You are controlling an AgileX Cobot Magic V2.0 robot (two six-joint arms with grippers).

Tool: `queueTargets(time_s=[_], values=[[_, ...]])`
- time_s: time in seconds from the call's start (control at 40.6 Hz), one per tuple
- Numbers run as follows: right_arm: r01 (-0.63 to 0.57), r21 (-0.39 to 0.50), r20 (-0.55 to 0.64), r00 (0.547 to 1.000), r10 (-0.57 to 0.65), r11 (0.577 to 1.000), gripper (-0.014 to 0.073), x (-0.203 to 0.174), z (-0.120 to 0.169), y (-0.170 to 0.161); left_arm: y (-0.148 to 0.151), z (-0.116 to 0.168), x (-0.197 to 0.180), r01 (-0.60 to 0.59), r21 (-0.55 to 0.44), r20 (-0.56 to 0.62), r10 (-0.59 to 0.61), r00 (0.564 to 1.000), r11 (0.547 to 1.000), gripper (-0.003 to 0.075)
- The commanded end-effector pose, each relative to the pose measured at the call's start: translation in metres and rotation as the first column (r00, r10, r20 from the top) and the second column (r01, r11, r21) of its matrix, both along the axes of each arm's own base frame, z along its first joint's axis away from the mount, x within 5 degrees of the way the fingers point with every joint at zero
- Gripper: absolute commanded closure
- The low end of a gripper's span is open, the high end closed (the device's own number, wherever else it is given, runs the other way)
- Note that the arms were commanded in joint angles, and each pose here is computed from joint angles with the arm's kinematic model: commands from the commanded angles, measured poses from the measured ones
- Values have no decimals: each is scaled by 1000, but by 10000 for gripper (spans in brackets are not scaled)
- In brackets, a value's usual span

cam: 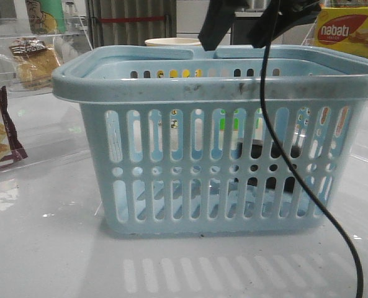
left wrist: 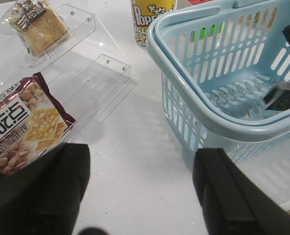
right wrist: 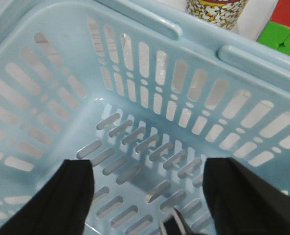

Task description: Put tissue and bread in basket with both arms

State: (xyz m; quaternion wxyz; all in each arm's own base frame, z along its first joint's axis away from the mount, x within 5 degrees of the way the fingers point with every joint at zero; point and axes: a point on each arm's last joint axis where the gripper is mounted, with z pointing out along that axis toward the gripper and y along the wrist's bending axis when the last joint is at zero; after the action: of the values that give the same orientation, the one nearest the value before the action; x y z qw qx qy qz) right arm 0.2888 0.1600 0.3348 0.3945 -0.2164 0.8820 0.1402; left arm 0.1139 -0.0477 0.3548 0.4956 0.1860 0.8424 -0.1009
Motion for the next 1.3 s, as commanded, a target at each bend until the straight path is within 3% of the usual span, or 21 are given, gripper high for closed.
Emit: queueTargets(time_s=[0.0,0.148,0.295,0.664,0.935,1.28], values=[[-18,47,157,987,10,999,25,-21,48,-12,-2,15,3,4,-50,89,0,996,999,214],[-35,51,225,974,23,998,26,-59,73,-32,-2,15,3,4,-50,89,0,996,999,214],[-36,48,282,959,21,998,26,-97,80,-54,-2,15,3,4,-50,89,0,996,999,214],[-40,24,272,962,32,999,26,-186,42,-101,-2,14,3,4,-47,81,-1,997,999,214],[-41,23,271,962,34,999,26,-213,12,-115,-2,14,3,4,-47,81,-1,997,999,214],[-41,21,268,963,34,999,26,-215,10,-116,-2,14,3,3,-49,80,1,997,999,196]])
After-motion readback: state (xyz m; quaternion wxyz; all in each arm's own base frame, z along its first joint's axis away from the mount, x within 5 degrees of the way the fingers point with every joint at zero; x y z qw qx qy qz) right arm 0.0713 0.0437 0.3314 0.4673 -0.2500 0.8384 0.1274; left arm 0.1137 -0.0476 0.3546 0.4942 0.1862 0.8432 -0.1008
